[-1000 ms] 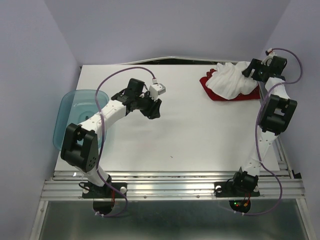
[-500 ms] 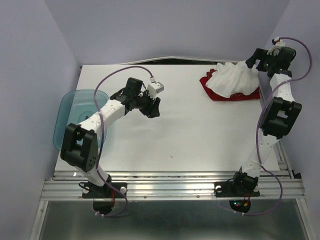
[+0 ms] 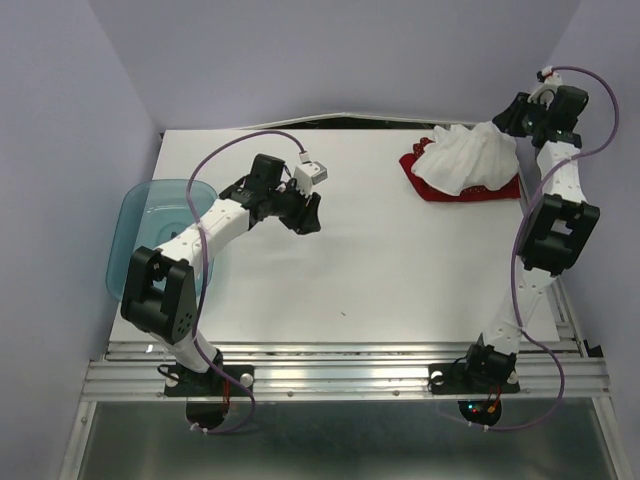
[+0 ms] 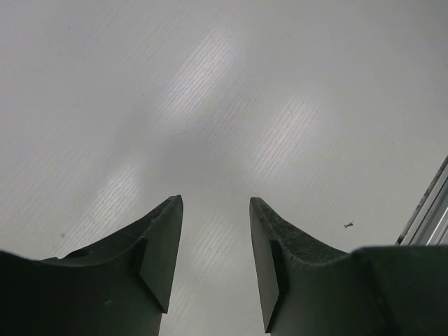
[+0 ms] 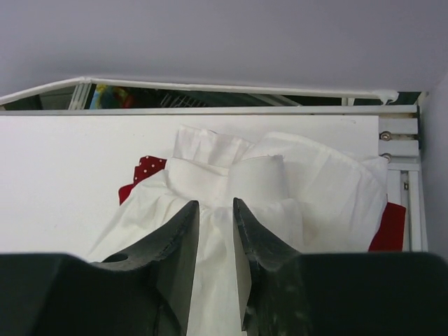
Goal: Fold and stack the skirts
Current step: Neatly place the folded skirt to the corner
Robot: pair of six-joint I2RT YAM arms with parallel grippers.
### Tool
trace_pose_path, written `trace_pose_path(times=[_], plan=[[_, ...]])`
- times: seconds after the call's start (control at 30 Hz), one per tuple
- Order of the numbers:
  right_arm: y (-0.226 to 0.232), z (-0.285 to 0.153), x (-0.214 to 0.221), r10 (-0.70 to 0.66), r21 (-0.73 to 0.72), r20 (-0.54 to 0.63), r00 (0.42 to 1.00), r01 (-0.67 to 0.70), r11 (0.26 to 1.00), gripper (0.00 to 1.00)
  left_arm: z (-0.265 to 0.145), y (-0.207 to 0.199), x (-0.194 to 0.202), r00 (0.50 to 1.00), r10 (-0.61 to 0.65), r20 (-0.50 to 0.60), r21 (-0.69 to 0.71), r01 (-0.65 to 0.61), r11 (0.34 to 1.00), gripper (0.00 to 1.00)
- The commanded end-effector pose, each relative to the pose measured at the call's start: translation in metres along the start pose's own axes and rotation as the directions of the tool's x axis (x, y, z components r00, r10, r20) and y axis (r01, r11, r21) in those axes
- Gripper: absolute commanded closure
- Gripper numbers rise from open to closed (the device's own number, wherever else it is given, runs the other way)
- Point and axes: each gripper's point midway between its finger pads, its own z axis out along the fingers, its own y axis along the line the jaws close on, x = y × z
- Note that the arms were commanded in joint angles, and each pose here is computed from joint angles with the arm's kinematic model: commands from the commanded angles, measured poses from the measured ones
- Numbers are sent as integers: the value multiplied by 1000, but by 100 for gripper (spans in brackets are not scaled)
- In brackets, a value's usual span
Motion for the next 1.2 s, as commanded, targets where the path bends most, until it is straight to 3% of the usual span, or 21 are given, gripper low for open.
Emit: trace_pose_path(times=[0.0,0.23,0.4,0.43,0.5,0.53,0.57,0.6,0.63,0.7,0.73,0.9,1.17], plan=[[-4,26,24,51,19,-40,998,-50,999,69,-13,-2,-21,997,8,70,6,-8,1000,46],[-36,49,47,68,106,-57,996,-62,992,68,-22,8,-24,995,-43,95,8,42,999,46],[-33,52,40,88,89,-23,996,-85,992,55,-25,14,-25,993,-51,106,-5,51,999,43],[-29,51,37,93,76,-17,996,-91,993,48,-26,14,-25,993,-49,108,-7,50,999,42],[-20,46,21,100,52,6,995,-100,994,44,-30,19,-25,992,-49,117,-27,53,998,40],[-14,43,14,99,32,16,995,-100,994,36,-32,22,-29,991,-46,129,-39,51,998,38],[-10,39,5,95,23,29,995,-96,995,31,-36,25,-31,990,-42,137,-57,50,997,31],[1,30,-13,83,2,55,995,-83,997,19,-41,31,-35,987,-43,154,-77,55,995,19],[6,25,-23,75,-9,70,995,-75,997,15,-45,35,-38,985,-42,166,-94,58,994,18],[17,13,-44,57,-25,104,993,-55,998,4,-58,42,-51,979,-32,204,-129,59,990,1],[29,-1,-64,37,-38,135,990,-32,999,0,-67,52,-57,973,-34,227,-154,71,986,1],[67,-40,-95,-42,-78,156,987,55,995,0,-99,72,-86,958,12,287,-257,65,964,1],[116,-95,-4,-64,-140,-148,987,43,989,0,-131,90,-86,959,77,272,-419,46,907,2]])
